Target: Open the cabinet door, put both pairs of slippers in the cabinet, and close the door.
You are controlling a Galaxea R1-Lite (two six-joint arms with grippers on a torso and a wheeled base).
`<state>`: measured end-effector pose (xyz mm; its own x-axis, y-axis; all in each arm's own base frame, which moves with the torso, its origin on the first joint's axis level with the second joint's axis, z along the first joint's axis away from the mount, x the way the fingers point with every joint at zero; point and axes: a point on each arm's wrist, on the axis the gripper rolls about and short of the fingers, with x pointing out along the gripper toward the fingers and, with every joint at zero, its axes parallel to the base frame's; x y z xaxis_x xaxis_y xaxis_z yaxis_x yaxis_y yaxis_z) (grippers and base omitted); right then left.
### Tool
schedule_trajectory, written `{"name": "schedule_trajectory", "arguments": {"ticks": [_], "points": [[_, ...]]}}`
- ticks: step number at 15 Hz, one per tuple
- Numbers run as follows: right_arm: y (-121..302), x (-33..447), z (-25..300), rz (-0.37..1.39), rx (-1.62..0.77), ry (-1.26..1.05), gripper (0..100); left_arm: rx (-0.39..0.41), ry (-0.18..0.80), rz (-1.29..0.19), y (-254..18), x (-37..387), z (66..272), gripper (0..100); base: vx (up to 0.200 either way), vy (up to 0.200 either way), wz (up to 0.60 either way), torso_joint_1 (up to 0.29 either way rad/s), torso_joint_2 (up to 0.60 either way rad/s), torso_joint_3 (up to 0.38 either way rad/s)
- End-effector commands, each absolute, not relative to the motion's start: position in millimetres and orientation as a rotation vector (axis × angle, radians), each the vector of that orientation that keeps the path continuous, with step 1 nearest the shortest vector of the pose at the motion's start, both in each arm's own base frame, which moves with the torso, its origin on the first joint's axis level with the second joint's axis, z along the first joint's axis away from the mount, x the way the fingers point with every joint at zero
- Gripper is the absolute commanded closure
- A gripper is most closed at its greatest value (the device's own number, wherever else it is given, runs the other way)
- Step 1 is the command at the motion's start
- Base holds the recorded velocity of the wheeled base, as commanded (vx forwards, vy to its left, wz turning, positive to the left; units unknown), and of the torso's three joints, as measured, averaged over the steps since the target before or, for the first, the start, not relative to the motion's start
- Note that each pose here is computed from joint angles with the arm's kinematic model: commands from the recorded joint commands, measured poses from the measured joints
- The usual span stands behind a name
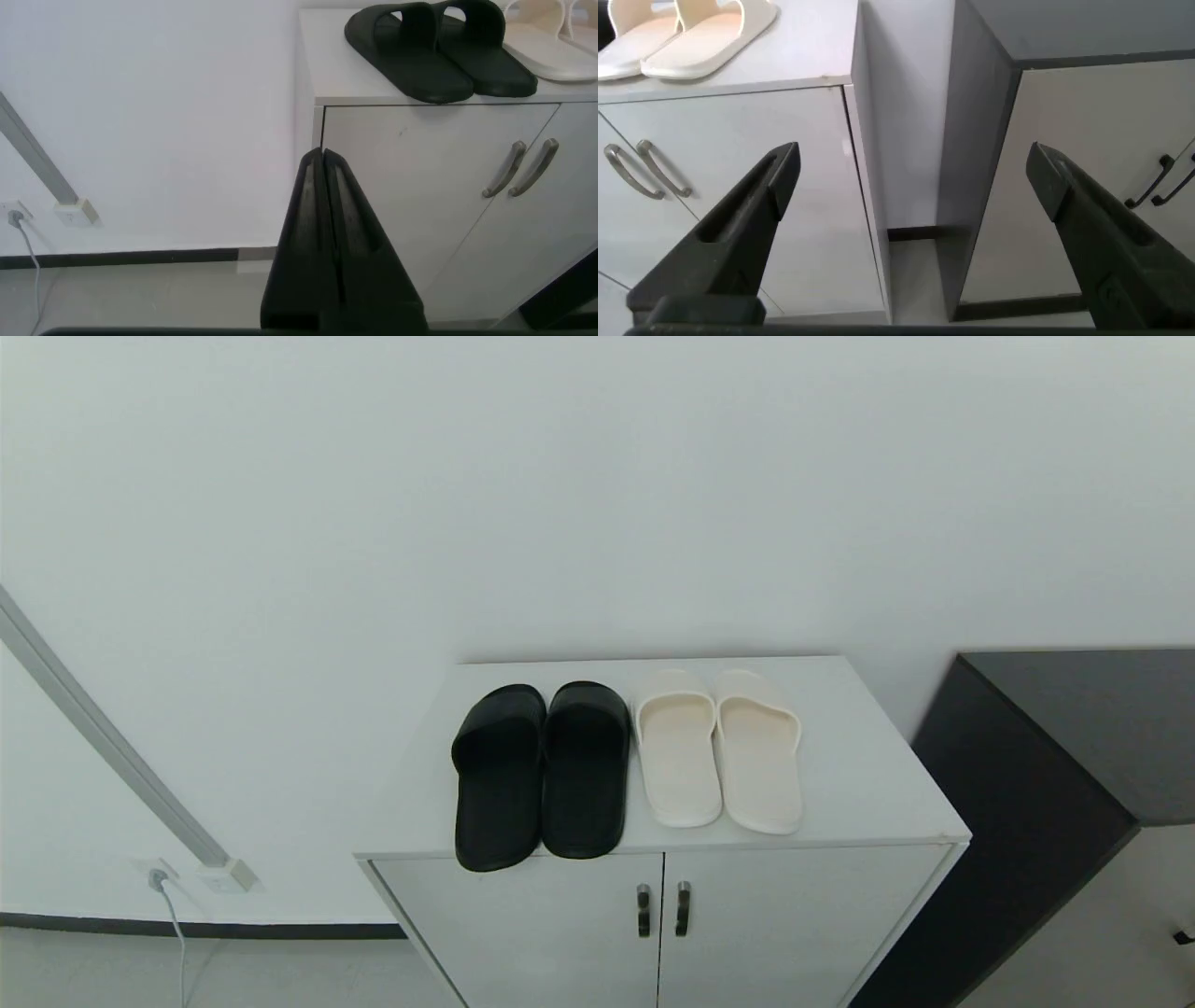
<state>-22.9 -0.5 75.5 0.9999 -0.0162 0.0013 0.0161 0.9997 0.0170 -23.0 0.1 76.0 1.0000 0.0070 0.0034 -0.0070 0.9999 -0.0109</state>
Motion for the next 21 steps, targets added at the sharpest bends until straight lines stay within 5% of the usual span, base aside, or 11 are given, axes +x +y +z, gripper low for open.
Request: {"name": "schedule_trajectory", "arguments": {"ticks": [1, 3, 5, 6, 11, 21], "points": [[0, -23, 76, -0.015, 0.011, -0.003, 0, -0.005, -0.002, 0.008, 0, -23, 76, 100, 0.0, 0.0, 0.0, 0.0, 0.0, 0.0], [-1, -23, 79, -0.014, -0.057, 0.0, 0, 0.0, -0.002, 0.006, 0, -23, 76, 100, 0.0, 0.0, 0.0, 0.0, 0.0, 0.0], [0, -29, 158, 0.041, 0.094, -0.087, 0, 0.0, -0.002, 0.006, 0, -23, 76, 100, 0.0, 0.0, 0.0, 0.0, 0.0, 0.0], [2, -18, 169, 0.138, 0.074, 0.013, 0, 0.0, -0.002, 0.006, 0, -23, 76, 100, 0.0, 0.0, 0.0, 0.0, 0.0, 0.0], [23, 88, 183, 0.388, 0.069, 0.309, 0, 0.0, -0.002, 0.008, 0, -23, 76, 100, 0.0, 0.0, 0.0, 0.0, 0.0, 0.0], [168, 168, 207, 0.363, 0.106, 0.249, 0, 0.0, -0.002, 0.006, 0, -23, 76, 100, 0.0, 0.0, 0.0, 0.0, 0.0, 0.0]]}}
